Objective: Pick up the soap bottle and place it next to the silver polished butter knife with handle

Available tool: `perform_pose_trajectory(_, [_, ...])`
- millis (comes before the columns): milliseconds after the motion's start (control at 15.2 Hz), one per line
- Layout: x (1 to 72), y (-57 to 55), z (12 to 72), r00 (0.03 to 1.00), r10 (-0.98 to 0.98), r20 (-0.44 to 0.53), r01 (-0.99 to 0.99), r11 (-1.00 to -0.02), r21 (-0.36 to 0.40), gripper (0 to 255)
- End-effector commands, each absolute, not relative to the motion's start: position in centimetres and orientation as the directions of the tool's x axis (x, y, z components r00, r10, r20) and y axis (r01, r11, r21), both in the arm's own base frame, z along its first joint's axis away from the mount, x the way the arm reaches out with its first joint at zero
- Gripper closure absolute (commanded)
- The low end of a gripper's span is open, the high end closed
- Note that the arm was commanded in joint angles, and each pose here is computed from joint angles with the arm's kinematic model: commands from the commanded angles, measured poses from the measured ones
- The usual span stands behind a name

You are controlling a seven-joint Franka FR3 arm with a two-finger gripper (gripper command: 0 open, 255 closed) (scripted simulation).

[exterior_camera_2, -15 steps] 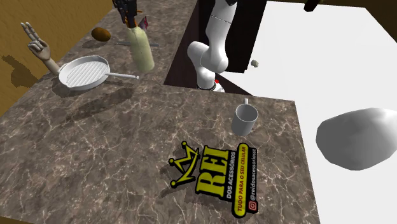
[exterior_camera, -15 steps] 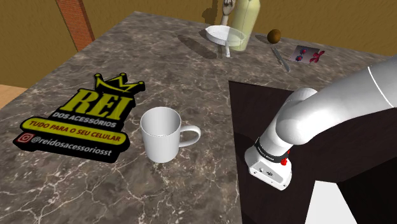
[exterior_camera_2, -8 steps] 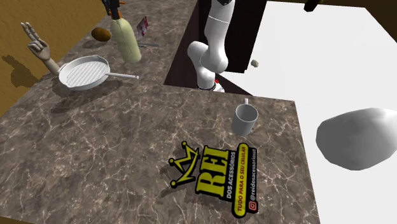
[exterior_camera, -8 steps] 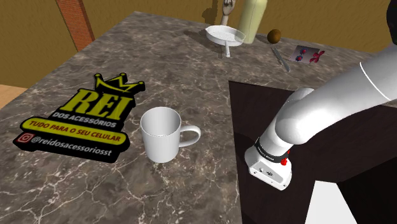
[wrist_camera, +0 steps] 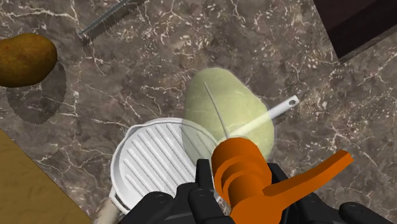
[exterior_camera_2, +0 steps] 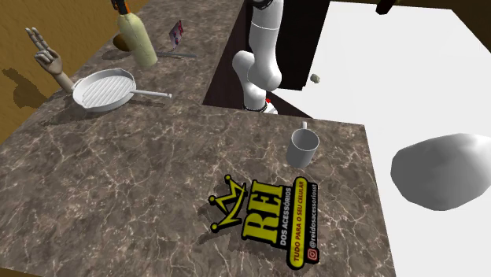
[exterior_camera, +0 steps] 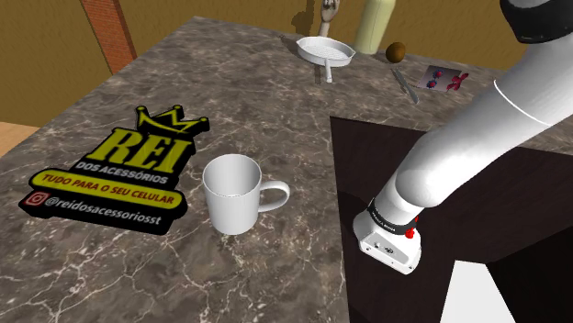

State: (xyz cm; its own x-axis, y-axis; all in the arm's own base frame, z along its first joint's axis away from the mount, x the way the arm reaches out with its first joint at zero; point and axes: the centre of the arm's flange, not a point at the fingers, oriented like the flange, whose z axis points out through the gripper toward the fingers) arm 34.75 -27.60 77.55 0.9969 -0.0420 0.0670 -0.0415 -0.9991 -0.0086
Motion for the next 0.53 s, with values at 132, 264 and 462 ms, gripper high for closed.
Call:
perform_pose_trajectory(132, [35.1, -31.6, 77.6, 0.997, -0.039, 0.067, -0.039, -0.999, -0.007, 255])
perform_pose_trajectory(264, [35.1, -31.6, 76.6, 0.997, -0.039, 0.067, -0.039, -0.999, -0.007, 255])
perform_pose_trajectory(462, [35.1, -31.6, 75.0, 0.997, -0.039, 0.067, -0.039, -0.999, -0.007, 255])
